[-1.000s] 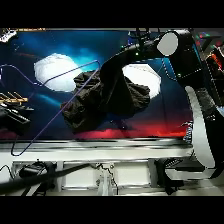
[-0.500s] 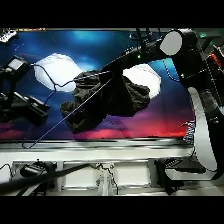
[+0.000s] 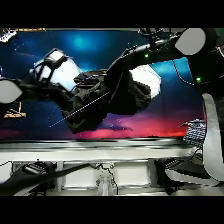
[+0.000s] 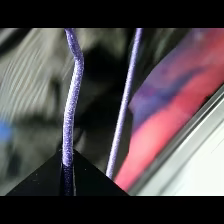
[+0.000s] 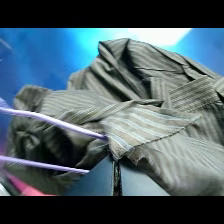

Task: Fold the clothes and pants, and hang the long-sleeved shirts on hangers.

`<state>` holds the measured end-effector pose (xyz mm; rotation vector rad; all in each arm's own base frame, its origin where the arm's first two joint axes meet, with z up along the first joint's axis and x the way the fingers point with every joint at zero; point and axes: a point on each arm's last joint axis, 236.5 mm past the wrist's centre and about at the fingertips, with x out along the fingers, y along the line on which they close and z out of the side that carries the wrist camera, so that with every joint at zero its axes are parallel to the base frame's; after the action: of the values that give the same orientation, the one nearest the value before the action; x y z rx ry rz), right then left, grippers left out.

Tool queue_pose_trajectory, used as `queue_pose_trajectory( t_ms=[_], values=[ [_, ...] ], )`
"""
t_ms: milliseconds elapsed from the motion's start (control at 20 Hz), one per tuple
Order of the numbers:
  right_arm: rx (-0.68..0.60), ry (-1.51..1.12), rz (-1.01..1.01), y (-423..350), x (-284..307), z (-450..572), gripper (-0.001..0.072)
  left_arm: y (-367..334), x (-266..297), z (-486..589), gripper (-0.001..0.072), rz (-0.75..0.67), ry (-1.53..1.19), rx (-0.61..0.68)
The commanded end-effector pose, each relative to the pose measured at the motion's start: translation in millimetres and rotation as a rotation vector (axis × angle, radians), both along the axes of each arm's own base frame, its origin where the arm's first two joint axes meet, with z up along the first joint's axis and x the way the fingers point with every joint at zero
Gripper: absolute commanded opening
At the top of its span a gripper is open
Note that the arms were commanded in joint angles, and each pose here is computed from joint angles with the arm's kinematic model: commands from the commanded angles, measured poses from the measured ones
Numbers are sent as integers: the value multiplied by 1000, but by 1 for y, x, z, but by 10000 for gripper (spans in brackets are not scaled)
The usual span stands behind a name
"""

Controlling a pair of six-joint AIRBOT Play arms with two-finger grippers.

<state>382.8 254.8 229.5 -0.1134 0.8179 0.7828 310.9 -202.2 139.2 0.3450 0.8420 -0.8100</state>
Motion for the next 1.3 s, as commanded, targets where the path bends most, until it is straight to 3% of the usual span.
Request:
queue_pose_trajectory(
  t_ms=[0,200,400,550,650,900,1100,1250],
  values=[
    [30,-11,26,0,-20,19,31,-53,33,-3,11,-104,-79,-151],
    [46,-62,29,-7,-36,44,31,-98,41,-27,11,-226,-30,-292],
    [18,-16,42,-12,-49,38,31,-126,72,-13,11,-132,37,-599],
    [6,28,48,-14,-59,33,31,-125,88,-24,11,-93,99,-698],
    [12,37,61,-13,-65,35,31,-126,88,-16,11,-133,120,-798],
    [45,53,65,-9,-73,42,31,-97,99,25,11,-210,193,-1220],
    [128,113,147,9,-97,51,31,-71,79,49,11,-374,299,-1543],
    [128,178,218,11,-123,51,31,-59,64,58,10,-468,337,-1670]
  ],
)
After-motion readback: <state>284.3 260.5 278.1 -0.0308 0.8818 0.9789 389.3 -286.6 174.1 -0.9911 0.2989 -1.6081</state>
